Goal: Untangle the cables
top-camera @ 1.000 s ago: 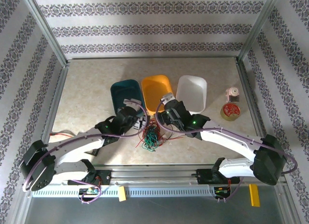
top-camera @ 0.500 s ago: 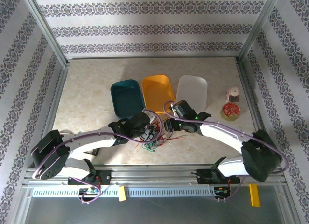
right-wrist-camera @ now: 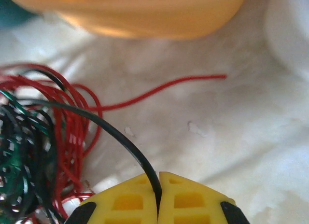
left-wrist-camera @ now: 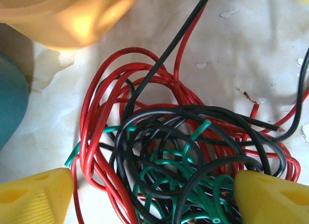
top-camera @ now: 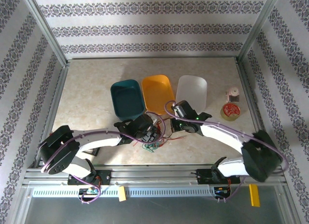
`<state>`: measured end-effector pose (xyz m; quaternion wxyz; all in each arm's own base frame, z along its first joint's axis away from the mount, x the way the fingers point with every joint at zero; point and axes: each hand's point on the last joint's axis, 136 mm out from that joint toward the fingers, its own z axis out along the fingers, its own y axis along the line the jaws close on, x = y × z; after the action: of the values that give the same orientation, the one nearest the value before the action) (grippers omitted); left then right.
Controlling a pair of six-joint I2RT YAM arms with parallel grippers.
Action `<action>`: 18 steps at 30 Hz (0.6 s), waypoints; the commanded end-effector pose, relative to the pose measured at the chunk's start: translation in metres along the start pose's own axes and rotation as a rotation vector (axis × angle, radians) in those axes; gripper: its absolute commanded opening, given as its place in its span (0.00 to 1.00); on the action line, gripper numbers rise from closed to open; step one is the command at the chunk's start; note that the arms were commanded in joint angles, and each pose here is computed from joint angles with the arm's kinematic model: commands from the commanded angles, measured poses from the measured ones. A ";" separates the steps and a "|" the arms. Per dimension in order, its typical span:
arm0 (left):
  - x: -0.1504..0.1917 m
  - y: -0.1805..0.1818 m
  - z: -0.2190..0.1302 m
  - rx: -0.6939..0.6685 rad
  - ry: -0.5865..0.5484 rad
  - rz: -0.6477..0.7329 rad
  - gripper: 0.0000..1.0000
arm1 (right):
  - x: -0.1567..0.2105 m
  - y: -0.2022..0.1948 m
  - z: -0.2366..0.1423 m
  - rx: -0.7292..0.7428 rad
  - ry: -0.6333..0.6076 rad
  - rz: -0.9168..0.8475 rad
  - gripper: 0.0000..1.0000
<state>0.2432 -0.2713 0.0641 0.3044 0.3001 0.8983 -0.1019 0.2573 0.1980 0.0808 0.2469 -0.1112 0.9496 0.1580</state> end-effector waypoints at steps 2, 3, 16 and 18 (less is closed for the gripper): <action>0.024 0.003 0.009 -0.024 0.053 -0.002 0.86 | -0.036 -0.020 -0.043 0.111 -0.220 0.061 0.00; 0.026 0.003 0.011 -0.023 0.061 -0.003 0.86 | -0.042 -0.023 -0.054 0.128 -0.262 0.066 0.00; 0.034 0.002 0.017 -0.018 0.058 -0.021 0.90 | -0.130 -0.038 -0.190 0.252 -0.687 0.054 0.00; 0.033 0.001 0.018 -0.009 0.054 -0.015 0.91 | -0.141 -0.034 -0.206 0.218 -0.735 0.069 0.00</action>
<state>0.2407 -0.2687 0.0453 0.2997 0.2810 0.9053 -0.1080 0.2936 0.1265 0.2722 0.5275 -0.0074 0.8435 0.1007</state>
